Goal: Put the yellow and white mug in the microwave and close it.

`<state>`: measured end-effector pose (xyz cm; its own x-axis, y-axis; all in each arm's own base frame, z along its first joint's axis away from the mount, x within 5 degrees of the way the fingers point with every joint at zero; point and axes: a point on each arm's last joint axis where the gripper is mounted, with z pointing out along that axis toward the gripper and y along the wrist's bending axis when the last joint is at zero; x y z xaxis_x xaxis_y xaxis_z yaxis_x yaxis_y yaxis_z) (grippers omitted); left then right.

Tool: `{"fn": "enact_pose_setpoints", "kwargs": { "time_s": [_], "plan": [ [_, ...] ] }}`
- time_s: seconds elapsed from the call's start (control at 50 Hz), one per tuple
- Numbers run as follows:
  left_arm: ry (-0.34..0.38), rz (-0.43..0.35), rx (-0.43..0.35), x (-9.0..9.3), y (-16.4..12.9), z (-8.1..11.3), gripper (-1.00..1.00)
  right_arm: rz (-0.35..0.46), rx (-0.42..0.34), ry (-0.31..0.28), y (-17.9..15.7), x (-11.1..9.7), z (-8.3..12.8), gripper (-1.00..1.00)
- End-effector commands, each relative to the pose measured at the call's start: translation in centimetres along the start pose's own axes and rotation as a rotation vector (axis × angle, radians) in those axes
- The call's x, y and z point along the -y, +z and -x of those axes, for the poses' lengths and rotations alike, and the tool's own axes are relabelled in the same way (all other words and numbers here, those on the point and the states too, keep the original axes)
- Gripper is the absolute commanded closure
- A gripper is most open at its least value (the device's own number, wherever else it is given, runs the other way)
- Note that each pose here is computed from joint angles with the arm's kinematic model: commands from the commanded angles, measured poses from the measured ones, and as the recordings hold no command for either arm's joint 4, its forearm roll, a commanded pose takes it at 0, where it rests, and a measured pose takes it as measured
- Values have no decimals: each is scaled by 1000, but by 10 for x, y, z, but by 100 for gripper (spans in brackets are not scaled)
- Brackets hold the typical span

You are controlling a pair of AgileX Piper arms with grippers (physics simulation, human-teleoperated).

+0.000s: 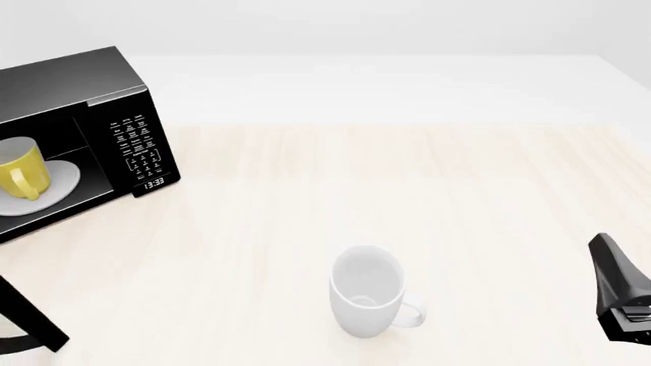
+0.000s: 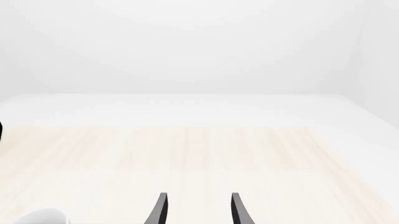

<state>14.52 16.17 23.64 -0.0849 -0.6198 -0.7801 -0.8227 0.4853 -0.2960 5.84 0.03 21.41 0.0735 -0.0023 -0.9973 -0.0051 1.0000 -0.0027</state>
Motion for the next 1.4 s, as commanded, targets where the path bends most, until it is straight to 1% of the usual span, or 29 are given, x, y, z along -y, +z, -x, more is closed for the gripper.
{"fn": "enact_pose_setpoints", "kwargs": {
  "time_s": [0.02,0.04,0.12,0.28,0.34,0.52,0.66,0.68,0.84,1.04,1.12,1.14,1.22,1.4],
  "plan": [
    [201,-5,-59,1,8,-18,-100,1,0,0,0,0,0,-100],
    [197,-12,-60,3,8,-18,-100,1,0,0,0,0,0,-100],
    [215,-14,-58,3,9,-18,-100,1,0,0,0,0,0,-100],
    [247,-47,-59,11,8,-21,-100,1,1,0,0,0,0,-100],
    [270,-69,-65,15,8,-25,-100,1,0,0,0,0,0,-100],
    [301,-114,-65,26,6,-29,-100,1,0,0,0,0,0,-100],
    [320,-134,-49,31,4,-27,-100,1,0,0,0,0,0,-100],
    [323,-147,-42,33,1,-26,-100,1,0,0,0,0,0,-100],
    [326,-174,-2,42,-3,-15,-100,1,0,0,0,0,0,-100],
    [338,-205,28,51,-4,-9,-100,1,0,0,0,0,0,-100],
    [348,-216,39,54,-3,-9,-100,1,1,0,0,0,0,-100],
    [362,-229,50,57,-5,-8,-100,1,0,0,0,0,0,-100],
    [376,-254,64,62,-8,-8,-100,1,0,0,0,0,0,-100],
    [399,-264,63,66,2,-12,-100,1,0,0,0,0,0,-100]
  ]
}}
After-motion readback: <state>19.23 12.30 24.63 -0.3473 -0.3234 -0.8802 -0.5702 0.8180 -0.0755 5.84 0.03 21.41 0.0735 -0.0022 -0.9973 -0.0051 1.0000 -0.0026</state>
